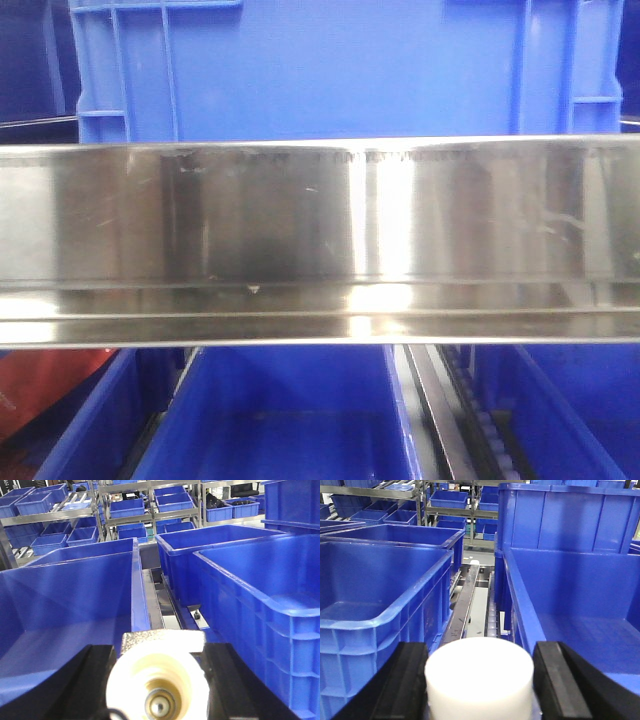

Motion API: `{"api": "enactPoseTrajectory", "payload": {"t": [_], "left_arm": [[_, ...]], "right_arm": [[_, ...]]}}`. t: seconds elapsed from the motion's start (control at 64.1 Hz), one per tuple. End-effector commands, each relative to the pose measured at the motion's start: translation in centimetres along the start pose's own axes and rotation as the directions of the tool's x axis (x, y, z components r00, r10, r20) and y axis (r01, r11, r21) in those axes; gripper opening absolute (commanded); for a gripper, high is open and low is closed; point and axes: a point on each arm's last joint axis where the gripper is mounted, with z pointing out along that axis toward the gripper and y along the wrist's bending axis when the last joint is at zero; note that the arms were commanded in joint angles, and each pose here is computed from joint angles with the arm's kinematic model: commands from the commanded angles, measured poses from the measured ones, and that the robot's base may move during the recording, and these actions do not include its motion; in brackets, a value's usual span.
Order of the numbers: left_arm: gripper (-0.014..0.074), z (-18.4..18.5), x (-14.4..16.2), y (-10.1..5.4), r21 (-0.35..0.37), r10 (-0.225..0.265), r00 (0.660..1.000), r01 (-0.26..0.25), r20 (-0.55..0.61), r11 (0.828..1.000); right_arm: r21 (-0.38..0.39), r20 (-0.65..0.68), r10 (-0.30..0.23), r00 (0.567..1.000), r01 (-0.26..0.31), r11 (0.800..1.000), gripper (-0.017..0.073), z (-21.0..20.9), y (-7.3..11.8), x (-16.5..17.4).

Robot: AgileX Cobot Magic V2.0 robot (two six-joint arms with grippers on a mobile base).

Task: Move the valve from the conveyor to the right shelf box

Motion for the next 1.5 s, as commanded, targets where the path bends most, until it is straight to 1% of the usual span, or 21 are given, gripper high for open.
{"api": "enactPoseTrajectory", "payload": {"t": [0.0, 0.733, 0.857, 1.029, 1.154, 1.294, 1.419, 1.481], "left_arm": [[-0.0111, -0.3, -0.8, 0.0, 0.000, -0.011, 0.997, 0.012, 0.078, 1.000], [-0.0111, -0.3, -0.8, 0.0, 0.000, -0.011, 0.997, 0.012, 0.078, 1.000], [-0.0111, -0.3, -1.0, 0.1, -0.003, -0.014, 0.994, 0.014, 0.105, 1.000], [-0.0111, -0.3, -1.1, 0.1, -0.004, -0.014, 0.994, 0.014, 0.111, 1.000], [-0.0111, -0.4, -1.5, 0.1, -0.009, -0.015, 0.988, 0.016, 0.154, 1.000], [-0.0111, -0.4, -1.5, 0.1, -0.010, -0.015, 0.987, 0.017, 0.159, 1.000], [-0.0111, 0.1, -1.6, 0.1, -0.007, -0.015, 0.989, 0.016, 0.146, 1.000], [-0.0111, 0.5, -2.1, 0.1, 0.009, -0.016, 0.990, 0.015, 0.139, 1.000]], "right_arm": [[0.006, 0.095, -0.010, 0.995, 0.009, 1.000, -0.0158, -0.4, 0.0, -1.1], [0.006, 0.095, -0.010, 0.995, 0.009, 1.000, -0.0158, -0.4, 0.0, -1.1], [0.006, 0.096, -0.010, 0.995, 0.009, 1.000, -0.0158, -0.4, 0.0, -1.1], [0.006, 0.096, -0.010, 0.995, 0.009, 1.000, -0.0158, -0.4, 0.0, -1.1], [0.006, 0.096, -0.010, 0.995, 0.009, 1.000, -0.0158, -0.4, 0.0, -1.1], [0.006, 0.096, -0.010, 0.995, 0.009, 1.000, -0.0158, -0.4, 0.0, -1.1], [0.007, 0.121, -0.010, 0.993, 0.009, 1.000, -0.0158, -0.6, 0.0, -1.5], [0.007, 0.136, -0.010, 0.991, 0.009, 1.000, -0.0158, -0.7, 0.0, -2.2]]}}
